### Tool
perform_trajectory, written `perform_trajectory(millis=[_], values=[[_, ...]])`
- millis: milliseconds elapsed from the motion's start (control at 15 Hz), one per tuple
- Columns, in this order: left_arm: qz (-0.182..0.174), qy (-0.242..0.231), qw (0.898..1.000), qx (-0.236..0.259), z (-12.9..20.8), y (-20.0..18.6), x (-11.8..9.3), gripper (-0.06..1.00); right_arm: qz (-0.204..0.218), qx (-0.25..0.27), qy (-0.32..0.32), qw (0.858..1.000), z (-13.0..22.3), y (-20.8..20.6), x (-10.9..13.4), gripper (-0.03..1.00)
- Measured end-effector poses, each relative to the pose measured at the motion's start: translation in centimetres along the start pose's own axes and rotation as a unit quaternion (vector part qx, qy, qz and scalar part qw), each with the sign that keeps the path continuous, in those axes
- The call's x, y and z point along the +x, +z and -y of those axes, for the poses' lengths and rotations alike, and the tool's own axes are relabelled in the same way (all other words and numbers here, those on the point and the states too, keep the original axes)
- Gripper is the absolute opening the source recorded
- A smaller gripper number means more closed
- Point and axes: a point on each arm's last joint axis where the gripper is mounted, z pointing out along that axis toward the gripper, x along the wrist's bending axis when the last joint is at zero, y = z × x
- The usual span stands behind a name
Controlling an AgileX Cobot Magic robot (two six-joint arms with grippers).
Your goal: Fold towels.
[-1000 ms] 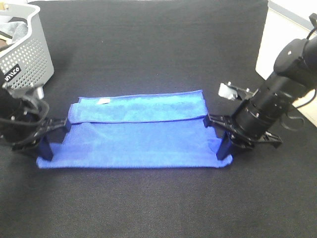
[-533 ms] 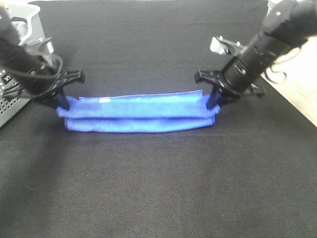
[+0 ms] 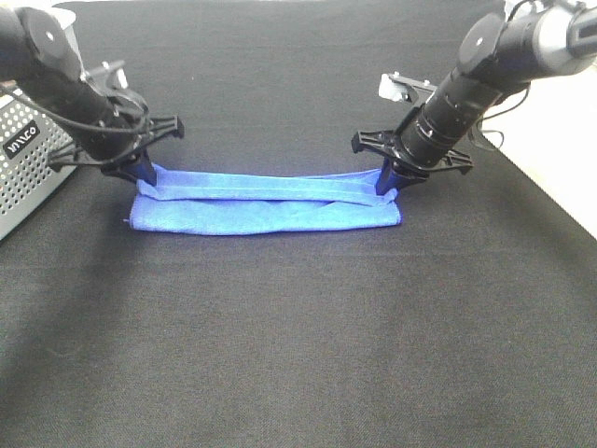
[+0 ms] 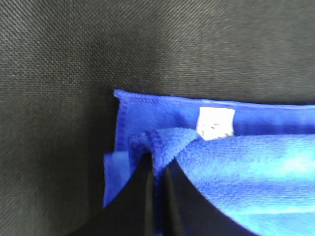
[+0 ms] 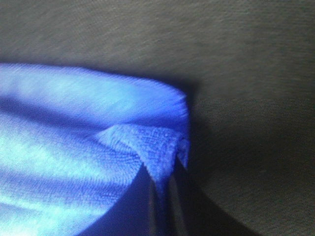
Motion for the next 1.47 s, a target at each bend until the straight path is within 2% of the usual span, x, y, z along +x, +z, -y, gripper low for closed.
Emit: perform_trajectory(millis=[67,133,200,333,400,467,600,867,1067,1200,1333,1467], values=[[0.000,-0.004,1.000,0.003,0.1,0.5,0.1,0.07,0.006,-0.002,0.008,1.000,-0.1,0.1,-0.1,0.08],[0.000,-0.004,1.000,0.003,0.1,0.5,0.1,0.07,0.006,-0.002,0.008,1.000,-0.1,0.1,-0.1,0.08],[0.005,-0.012,1.000,0.005,0.2,0.8,0.1,0.17,0.008,-0.001,0.008,1.000,0.0,0.1,-0.2,0.19],[0.019,-0.025,0.999,0.005,0.1,0.8,-0.2,0.48,0.008,0.002,0.008,1.000,0.0,0.1,-0.2,0.53],[0.023,-0.018,1.000,0.003,0.0,0.6,-0.3,0.69,0.005,0.005,0.009,1.000,0.0,-0.2,0.0,0.73],[0.022,-0.011,1.000,0.001,-0.1,0.5,-0.3,0.76,0.005,0.011,0.006,1.000,0.0,-0.5,0.1,0.79],[0.005,0.007,1.000,-0.005,-0.3,-0.2,-0.2,0.78,0.016,0.028,-0.015,0.999,0.2,-1.5,0.2,0.82],[-0.009,-0.001,1.000,0.017,0.2,0.5,0.3,0.78,0.026,0.037,-0.035,0.998,0.2,-3.2,0.6,0.83],[0.022,-0.008,0.999,0.040,0.8,2.5,0.2,0.78,0.026,0.037,-0.027,0.999,0.2,-3.2,0.6,0.83],[0.030,-0.003,0.999,0.041,0.9,2.9,0.1,0.73,0.026,0.036,-0.027,0.999,0.2,-3.2,0.6,0.83],[0.032,-0.004,0.999,0.040,0.9,3.2,0.0,0.54,0.026,0.036,-0.027,0.999,0.2,-3.2,0.6,0.83],[0.036,-0.009,0.998,0.044,1.1,3.5,-0.2,0.19,0.026,0.035,-0.027,0.999,0.2,-3.2,0.6,0.83]])
